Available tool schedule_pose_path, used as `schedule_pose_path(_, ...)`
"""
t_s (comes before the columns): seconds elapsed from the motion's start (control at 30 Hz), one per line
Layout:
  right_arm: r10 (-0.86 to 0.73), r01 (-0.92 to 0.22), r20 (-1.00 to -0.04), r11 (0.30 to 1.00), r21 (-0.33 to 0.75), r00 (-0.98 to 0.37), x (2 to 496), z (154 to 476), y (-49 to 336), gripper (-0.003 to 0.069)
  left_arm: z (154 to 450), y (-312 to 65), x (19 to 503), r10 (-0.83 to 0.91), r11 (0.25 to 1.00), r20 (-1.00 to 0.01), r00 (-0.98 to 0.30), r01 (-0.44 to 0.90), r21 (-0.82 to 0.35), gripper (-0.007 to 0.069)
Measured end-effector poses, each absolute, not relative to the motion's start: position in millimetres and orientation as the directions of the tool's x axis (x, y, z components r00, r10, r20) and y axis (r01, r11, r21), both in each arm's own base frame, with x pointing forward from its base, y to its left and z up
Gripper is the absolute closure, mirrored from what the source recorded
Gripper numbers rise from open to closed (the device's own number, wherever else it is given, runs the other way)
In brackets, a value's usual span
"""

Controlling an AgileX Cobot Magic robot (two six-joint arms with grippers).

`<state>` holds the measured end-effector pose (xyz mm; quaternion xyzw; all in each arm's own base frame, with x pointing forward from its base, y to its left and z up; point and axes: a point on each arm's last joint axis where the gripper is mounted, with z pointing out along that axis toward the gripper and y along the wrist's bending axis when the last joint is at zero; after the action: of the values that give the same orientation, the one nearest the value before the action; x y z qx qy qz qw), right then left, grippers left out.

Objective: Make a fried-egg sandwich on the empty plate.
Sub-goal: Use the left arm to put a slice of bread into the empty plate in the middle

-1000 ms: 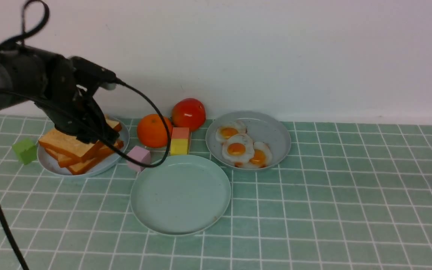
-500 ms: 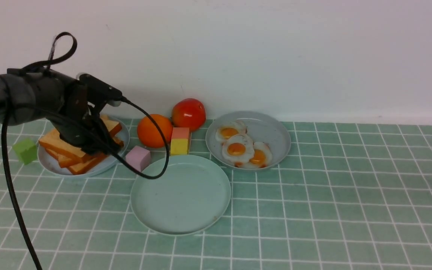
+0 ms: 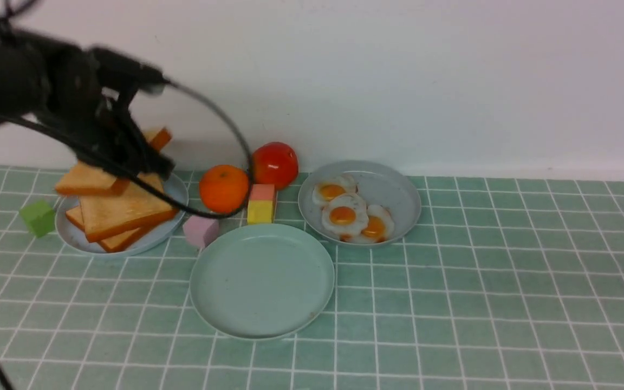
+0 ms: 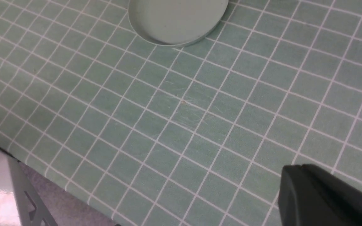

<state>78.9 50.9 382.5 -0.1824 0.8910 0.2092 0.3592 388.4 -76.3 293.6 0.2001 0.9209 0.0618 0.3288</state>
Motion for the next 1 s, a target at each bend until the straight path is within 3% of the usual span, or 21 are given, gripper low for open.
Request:
schedule_pose_path(0.13, -0.173, -0.478, -0.726, 0.846, 0.236, -0.665, 80, 383, 51, 0.0648, 300, -140, 349, 0.531, 0.837, -0.571, -0.626, 0.494, 0.237, 0.0553)
schedule_pose_path(0.3, -0.17, -0.477, -0.732, 0.847, 0.234, -0.66, 80, 384, 51, 0.0643, 250, -201, 314, 0.718, 0.682, -0.416, -0.558, 0.683, 0.261, 0.0553)
schedule_pose_path(0.5, -0.173, -0.478, -0.728, 0.847, 0.235, -0.664, 80, 383, 51, 0.0636, 208, -222, 320, 0.785, 0.613, -0.338, -0.519, 0.733, 0.296, 0.0553)
schedule_pose_path(0.7, -0.191, -0.481, -0.706, 0.844, 0.236, -0.682, 78, 381, 51, 0.0601, 191, -225, 325, 0.797, 0.598, -0.32, -0.512, 0.744, 0.3, 0.0536)
schedule_pose_path(0.83, -0.194, -0.477, -0.708, 0.849, 0.226, -0.679, 78, 381, 50, 0.0518, 189, -226, 325, 0.796, 0.599, -0.325, -0.511, 0.743, 0.299, 0.0418)
schedule_pose_path(0.93, -0.169, -0.469, -0.727, 0.852, 0.232, -0.666, 86, 383, 51, 0.0384, 204, -224, 320, 0.76, 0.644, -0.348, -0.549, 0.71, 0.285, 0.0204)
schedule_pose_path(1.0, -0.16, -0.463, -0.729, 0.854, 0.235, -0.666, 92, 382, 52, 0.0337, 217, -223, 314, 0.745, 0.66, -0.362, -0.56, 0.697, 0.281, 0.014)
